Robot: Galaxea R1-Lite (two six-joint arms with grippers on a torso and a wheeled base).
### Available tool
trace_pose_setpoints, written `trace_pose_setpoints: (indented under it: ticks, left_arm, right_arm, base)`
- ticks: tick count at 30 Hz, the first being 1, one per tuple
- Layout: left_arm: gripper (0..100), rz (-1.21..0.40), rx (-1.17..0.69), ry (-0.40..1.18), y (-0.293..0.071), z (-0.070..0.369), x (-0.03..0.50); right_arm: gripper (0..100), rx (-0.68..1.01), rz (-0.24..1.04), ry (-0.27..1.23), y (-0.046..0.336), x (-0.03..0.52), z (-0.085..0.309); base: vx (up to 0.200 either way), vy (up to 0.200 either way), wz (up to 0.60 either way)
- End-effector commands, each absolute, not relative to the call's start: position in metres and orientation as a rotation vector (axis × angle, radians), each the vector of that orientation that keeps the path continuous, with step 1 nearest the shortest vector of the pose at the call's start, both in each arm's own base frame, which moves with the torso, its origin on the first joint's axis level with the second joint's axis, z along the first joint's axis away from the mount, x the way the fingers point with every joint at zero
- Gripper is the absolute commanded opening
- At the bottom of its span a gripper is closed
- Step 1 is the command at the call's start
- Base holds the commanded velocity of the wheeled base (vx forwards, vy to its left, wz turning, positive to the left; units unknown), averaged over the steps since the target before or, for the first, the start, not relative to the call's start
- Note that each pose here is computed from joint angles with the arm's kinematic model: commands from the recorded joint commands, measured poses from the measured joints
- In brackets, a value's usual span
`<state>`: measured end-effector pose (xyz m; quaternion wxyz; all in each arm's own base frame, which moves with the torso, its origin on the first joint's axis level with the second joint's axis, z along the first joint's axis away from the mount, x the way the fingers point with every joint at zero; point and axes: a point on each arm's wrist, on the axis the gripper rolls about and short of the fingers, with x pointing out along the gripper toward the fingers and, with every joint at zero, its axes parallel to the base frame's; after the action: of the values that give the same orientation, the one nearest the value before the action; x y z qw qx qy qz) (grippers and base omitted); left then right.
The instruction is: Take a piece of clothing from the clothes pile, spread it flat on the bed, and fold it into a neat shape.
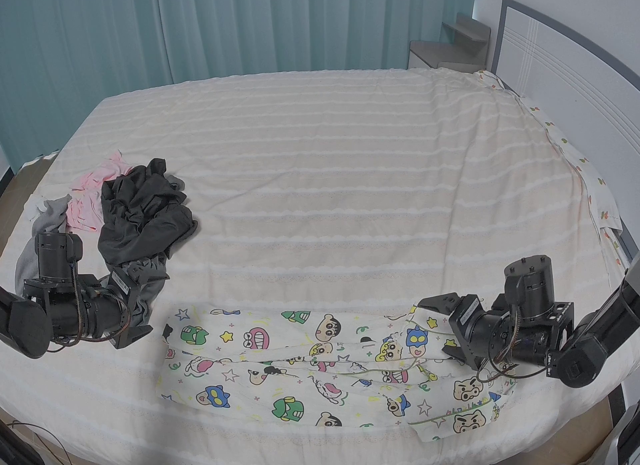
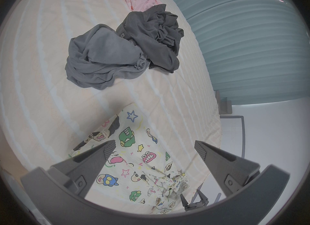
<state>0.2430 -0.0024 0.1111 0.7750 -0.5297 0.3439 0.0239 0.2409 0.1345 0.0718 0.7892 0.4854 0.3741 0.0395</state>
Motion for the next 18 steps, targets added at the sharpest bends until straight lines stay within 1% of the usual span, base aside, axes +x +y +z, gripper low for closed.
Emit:
trace_pose_setpoints:
  ticks: [1,7,18]
  left_arm:
    - [100,0.051,-1.149,0.744,-0.003,0.108,0.240]
    - [100,0.042,-1.146,0.723,-0.003,0.105,0.241]
    - [100,0.041,-1.146,0.724,-0.003,0.104,0.240]
  right_arm:
    - [100,1.034,0.093,0.850,0.140,0.231,0.068]
    - [100,1.012,0.031,0.902,0.140,0.236,0.046]
    - [100,1.048,-0.053,0.889,0.129,0.258,0.032]
  base:
    - [0.000,0.000,0.00]
    - [0.000,0.000,0.00]
    - [0.000,0.000,0.00]
